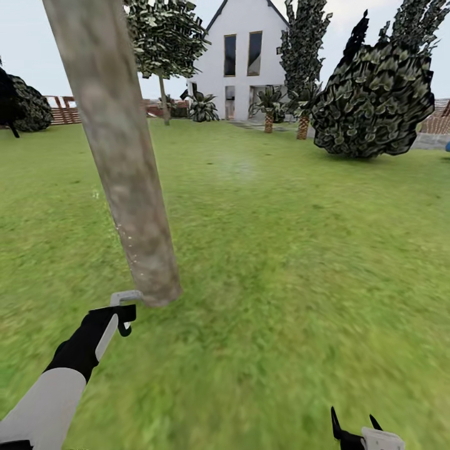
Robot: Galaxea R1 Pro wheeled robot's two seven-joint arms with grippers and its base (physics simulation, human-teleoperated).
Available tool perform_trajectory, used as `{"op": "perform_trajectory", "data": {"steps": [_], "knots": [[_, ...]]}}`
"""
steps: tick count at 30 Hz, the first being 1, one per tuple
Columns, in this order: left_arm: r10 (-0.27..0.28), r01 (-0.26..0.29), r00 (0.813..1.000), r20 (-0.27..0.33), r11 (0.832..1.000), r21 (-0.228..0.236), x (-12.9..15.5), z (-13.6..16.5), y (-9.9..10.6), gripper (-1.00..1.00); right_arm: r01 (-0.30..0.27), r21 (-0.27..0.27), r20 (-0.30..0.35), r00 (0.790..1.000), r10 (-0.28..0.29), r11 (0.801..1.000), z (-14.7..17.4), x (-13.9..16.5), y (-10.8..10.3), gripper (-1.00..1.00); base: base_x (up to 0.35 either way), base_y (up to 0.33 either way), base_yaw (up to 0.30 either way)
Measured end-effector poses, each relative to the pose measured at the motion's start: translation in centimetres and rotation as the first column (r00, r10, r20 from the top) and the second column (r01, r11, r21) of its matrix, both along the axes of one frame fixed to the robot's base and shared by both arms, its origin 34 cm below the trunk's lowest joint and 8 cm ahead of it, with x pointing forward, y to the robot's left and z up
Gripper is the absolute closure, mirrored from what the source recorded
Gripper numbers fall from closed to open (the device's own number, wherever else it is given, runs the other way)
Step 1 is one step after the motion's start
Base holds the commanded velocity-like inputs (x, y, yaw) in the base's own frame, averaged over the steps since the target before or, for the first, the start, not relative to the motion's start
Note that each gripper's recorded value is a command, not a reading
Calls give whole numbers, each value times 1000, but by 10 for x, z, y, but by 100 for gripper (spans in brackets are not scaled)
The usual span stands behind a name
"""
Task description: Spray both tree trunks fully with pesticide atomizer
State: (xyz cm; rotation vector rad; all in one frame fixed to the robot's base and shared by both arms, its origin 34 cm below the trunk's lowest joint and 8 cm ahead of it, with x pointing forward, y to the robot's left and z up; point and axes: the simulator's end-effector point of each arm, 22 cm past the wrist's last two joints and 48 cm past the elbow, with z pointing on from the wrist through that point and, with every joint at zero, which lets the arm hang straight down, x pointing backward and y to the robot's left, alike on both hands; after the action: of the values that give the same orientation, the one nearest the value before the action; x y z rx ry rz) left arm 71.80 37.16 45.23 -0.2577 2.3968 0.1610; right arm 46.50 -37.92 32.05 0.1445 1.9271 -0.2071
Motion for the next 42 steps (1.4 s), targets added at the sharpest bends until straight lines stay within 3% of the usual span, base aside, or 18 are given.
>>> {"op": "perform_trajectory", "data": {"steps": [12, 18, 23, 42], "knots": [[0, 0, 1000, -1, 1000, -1, 0, 0, 0, 100, -1, 0, 2, 1000, 1, 1000, 0, 1, 0, -100, 105, -267, 32], [0, 0, 1000, -2, 1000, -1, 0, -1, 0, 100, -1, 0, 1, 1000, 1, 1000, 0, 0, 0, -100, 116, -270, 255], [-2, 2, 1000, -1, 1000, -4, 0, -1, -3, 100, -1, 0, 1, 1000, 1, 1000, 0, 0, 0, -100, 133, -270, 265], [-15, 15, 1000, 5, 1000, -21, 2, -2, -20, 100, -3, 1, 0, 1000, 3, 1000, 0, 0, 1, -100, 138, -270, 71]]}}
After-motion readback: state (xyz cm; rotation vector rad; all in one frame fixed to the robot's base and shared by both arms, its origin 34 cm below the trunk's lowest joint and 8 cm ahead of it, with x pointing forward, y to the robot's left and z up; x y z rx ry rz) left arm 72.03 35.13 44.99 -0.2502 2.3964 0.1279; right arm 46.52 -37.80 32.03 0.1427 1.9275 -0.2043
